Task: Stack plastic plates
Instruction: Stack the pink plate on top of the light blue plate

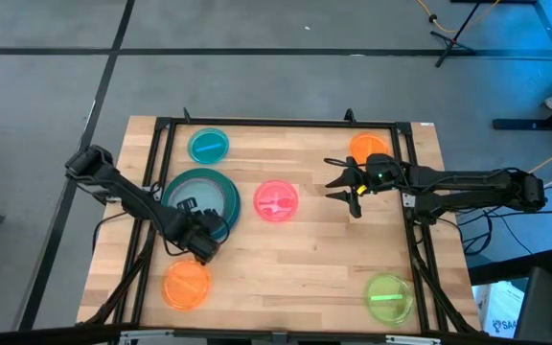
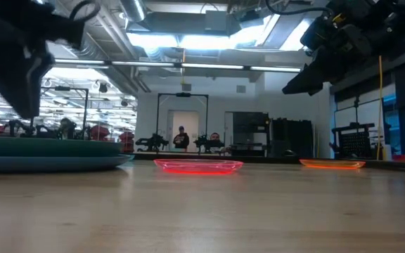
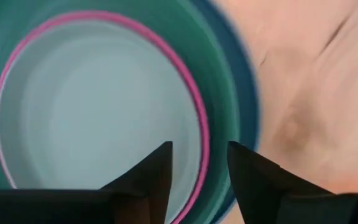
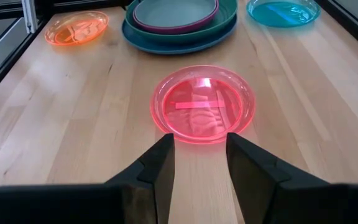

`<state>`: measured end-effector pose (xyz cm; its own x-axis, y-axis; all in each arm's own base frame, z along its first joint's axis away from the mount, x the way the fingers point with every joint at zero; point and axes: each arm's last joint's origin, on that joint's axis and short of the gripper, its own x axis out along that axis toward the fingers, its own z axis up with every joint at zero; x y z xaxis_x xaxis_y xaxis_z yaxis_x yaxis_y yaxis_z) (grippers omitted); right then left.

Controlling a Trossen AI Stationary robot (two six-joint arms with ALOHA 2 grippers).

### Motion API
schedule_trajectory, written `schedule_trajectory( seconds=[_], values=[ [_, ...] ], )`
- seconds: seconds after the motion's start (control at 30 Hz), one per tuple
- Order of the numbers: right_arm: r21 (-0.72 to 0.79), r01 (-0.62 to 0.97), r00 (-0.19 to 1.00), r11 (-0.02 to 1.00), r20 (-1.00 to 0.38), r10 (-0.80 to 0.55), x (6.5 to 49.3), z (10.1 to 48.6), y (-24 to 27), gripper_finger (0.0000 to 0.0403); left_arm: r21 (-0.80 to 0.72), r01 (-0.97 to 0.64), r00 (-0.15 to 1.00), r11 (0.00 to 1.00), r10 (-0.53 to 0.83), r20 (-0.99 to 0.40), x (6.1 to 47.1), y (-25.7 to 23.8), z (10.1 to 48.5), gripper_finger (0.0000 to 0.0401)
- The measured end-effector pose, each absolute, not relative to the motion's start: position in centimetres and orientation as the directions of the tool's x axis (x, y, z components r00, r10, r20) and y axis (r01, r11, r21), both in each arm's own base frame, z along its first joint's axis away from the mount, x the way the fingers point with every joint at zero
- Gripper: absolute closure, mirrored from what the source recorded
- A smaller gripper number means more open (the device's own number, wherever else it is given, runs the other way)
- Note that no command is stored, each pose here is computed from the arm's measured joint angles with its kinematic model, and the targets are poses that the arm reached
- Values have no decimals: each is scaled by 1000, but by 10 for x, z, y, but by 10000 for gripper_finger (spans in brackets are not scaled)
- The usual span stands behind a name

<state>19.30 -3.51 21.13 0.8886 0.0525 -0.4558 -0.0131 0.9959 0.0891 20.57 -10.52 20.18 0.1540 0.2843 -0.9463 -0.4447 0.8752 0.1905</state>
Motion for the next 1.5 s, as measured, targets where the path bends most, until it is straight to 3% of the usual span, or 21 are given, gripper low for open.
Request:
schedule_trajectory(
  seconds=[0.3,0.67,0.93,1.17,1.5],
  values=[
    [89,-13,889,996,-454,52,193,211,-35,265,130,-371,342,919,266,-901,225,-113,223,255],
    [77,-16,910,997,-411,47,195,216,-36,265,79,-175,618,981,172,-767,255,-126,234,259],
    [76,-17,912,997,-407,46,195,216,-36,265,175,-32,732,984,142,-666,294,-130,218,259],
    [77,-17,911,997,-410,47,195,216,-36,265,244,-9,748,970,169,-642,326,-118,188,259],
    [77,-17,910,997,-411,47,195,216,-36,265,280,-104,648,954,278,-709,347,-80,147,259]
  ],
)
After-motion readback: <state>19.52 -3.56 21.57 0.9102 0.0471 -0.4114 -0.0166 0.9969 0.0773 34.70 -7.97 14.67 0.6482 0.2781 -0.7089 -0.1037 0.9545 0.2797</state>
